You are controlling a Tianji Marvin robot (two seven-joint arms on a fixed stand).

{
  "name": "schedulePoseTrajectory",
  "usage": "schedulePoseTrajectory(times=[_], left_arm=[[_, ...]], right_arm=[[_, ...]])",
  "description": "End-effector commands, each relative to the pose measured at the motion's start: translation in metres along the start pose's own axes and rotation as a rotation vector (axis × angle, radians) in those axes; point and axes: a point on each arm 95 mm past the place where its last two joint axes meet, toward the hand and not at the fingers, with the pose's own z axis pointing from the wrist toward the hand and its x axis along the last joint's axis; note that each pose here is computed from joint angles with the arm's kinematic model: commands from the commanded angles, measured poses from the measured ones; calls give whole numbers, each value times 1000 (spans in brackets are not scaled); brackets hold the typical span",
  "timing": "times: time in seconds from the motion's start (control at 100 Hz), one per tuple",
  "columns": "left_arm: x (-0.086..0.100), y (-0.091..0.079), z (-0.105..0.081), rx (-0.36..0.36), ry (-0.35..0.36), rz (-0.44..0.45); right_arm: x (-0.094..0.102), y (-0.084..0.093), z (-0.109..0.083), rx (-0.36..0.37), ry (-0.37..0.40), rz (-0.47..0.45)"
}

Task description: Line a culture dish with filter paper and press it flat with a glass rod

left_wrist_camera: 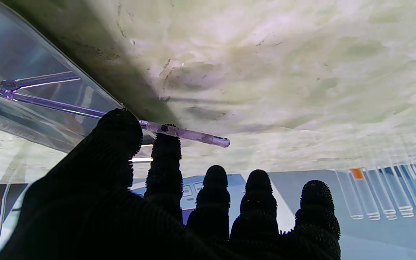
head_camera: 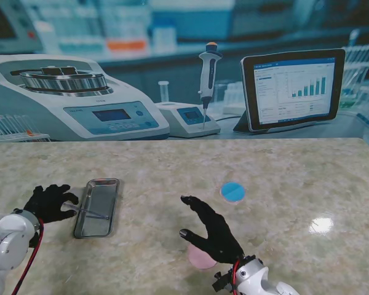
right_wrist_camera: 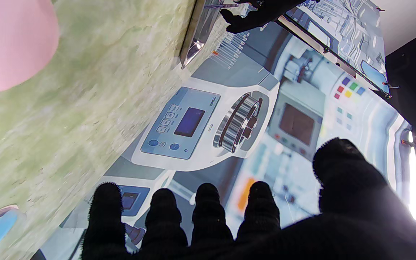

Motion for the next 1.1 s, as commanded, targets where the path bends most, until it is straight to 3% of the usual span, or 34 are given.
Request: schedulePoseTrajectory(times=[0.0,1.09], left_arm=[[1,-1,-1,-7,0,16],[6,2,2,12,0,23]], right_arm=[[2,-3,-1,0,-3,11],[2,-1,-2,-2,-9,14]])
